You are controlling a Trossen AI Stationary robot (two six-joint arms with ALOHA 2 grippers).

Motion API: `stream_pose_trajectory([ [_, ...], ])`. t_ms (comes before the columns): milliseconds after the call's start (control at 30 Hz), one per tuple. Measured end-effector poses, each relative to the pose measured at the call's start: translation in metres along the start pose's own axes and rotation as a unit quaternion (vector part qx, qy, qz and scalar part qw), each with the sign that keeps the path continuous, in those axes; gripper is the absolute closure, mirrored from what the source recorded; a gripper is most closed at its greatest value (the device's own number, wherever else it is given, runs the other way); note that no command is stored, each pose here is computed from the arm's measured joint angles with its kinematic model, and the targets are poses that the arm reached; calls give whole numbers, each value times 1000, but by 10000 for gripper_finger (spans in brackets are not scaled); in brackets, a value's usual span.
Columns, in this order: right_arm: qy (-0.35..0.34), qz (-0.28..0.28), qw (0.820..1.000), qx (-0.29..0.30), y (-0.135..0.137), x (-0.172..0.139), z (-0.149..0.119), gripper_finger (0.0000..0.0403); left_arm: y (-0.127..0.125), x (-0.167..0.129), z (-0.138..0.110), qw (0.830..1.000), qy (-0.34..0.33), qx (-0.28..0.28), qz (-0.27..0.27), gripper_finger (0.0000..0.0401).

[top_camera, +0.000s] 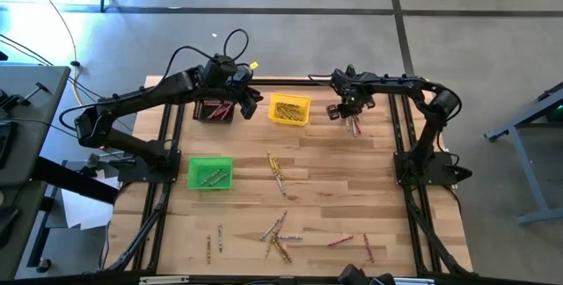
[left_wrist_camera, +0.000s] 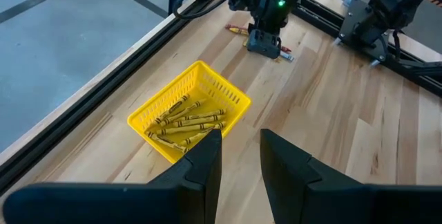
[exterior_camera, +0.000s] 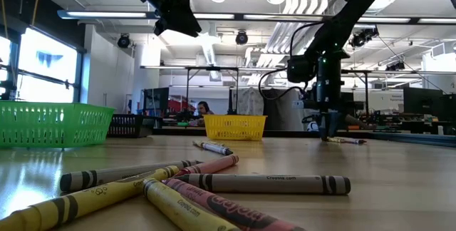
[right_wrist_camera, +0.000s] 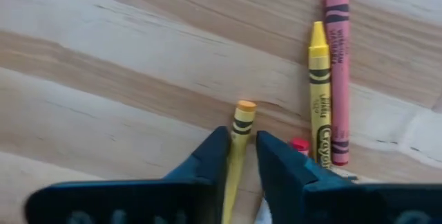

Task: Sort crayons
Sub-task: Put the yellow crayon into the yellow bin

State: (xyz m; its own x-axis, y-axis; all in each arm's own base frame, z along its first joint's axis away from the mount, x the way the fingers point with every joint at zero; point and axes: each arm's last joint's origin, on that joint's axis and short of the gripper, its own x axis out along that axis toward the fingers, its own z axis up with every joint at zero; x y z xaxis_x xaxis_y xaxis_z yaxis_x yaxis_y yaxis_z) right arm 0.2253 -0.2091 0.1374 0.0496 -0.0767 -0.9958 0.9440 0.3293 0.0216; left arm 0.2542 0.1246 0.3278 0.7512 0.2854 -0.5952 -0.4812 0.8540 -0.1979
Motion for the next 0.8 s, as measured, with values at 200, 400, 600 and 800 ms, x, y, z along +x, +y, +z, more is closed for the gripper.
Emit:
stream_pose_trajectory([
  [200, 4, 15, 1000, -13, 1, 1, 0, 394, 0, 0, 0, 1000, 1, 0, 0, 316],
  [400, 8, 39, 999, -24, 1, -4, -1, 392, 1, 0, -6, 999, 31, -3, 5, 316],
  [600, -19, 106, 994, -31, 3, -29, -3, 397, 3, -6, -17, 996, 89, 15, 14, 316],
  [800, -109, 203, 972, -54, 19, -66, -4, 399, 5, -10, -31, 986, 162, 30, 25, 316],
])
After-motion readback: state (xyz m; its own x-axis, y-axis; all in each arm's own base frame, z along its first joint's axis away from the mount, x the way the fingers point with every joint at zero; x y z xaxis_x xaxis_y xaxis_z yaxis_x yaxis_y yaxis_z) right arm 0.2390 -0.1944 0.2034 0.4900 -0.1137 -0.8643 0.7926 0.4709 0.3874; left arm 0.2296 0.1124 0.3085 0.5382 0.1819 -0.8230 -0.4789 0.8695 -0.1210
